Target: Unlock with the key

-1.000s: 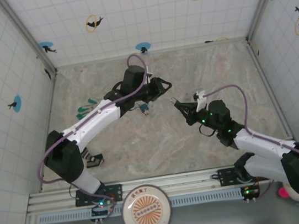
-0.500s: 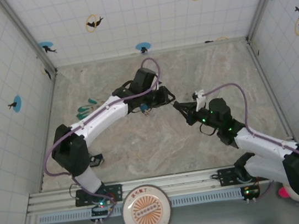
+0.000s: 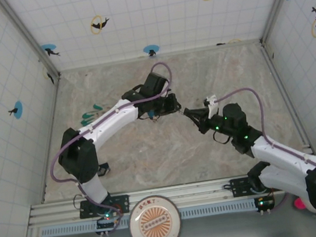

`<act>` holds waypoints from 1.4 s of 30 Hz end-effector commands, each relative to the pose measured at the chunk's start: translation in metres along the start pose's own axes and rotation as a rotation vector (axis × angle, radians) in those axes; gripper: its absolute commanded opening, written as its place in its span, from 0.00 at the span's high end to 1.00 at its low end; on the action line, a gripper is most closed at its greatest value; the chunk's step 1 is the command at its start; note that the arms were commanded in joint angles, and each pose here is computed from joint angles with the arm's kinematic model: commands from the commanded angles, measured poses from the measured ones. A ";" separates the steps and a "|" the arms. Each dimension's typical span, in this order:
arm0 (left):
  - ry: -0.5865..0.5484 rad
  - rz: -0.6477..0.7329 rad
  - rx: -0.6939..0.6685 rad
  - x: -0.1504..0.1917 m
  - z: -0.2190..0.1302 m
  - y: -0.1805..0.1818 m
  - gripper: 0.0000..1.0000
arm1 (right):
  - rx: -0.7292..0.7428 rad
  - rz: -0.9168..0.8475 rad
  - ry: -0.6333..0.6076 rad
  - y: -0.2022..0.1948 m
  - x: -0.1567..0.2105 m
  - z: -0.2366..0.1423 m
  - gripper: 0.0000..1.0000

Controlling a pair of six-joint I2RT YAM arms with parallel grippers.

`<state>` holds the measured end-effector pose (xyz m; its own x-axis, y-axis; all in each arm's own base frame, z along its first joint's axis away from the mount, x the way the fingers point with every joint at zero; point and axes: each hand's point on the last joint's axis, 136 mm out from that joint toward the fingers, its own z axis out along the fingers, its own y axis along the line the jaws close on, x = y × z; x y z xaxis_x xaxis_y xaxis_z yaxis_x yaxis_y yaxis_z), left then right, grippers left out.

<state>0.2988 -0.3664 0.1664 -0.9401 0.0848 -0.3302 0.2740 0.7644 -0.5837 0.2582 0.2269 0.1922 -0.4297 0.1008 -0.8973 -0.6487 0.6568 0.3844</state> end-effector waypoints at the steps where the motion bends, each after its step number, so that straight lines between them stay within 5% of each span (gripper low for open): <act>1: 0.037 -0.028 -0.071 0.008 0.003 0.022 0.82 | 0.035 -0.020 -0.101 -0.004 -0.029 -0.005 1.00; 23: -0.299 -0.137 -0.028 -0.013 -0.056 0.037 0.62 | 0.188 0.317 -0.142 -0.077 0.000 0.041 1.00; 42: -0.329 -0.154 0.010 -0.011 -0.059 0.036 0.60 | 0.101 0.584 -0.134 -0.114 0.032 0.095 1.00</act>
<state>0.3040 -0.3044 0.1834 -0.8702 -0.2129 -0.4444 0.1368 0.7620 -0.6330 0.3657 0.2213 0.0725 -0.6535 0.5124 -0.5572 -0.2012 0.5920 0.7804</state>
